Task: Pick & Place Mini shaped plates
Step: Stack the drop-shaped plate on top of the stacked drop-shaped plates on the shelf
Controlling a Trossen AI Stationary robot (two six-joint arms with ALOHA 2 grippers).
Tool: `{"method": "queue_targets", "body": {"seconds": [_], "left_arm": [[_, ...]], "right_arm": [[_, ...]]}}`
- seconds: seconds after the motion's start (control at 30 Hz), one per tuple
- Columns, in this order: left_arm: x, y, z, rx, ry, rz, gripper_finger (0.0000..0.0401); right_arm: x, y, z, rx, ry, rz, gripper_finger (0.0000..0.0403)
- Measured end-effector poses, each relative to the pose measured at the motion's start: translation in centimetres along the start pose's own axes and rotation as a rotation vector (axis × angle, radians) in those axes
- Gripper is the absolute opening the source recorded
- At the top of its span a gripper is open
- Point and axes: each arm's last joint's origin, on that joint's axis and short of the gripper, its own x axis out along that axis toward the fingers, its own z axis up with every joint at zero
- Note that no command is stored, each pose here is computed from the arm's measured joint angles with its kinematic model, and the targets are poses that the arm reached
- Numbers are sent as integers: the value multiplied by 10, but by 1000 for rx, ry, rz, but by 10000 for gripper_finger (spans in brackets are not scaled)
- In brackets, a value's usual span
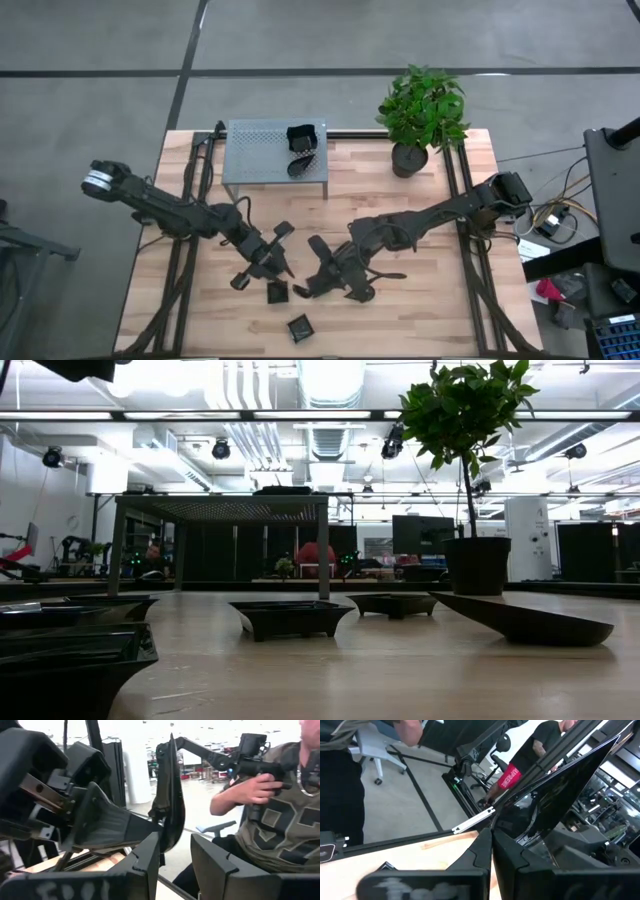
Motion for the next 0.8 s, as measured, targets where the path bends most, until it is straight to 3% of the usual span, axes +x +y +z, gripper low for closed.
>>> {"method": "queue_targets", "body": {"seconds": [0.63, 0.8], "left_arm": [[7, 2, 3, 3, -15, -15, 108], [9, 3, 1, 0, -10, -15, 91]], "right_arm": [[-2, -3, -2, 28, -3, 3, 8], [-2, -4, -3, 29, -1, 0, 8]]}}
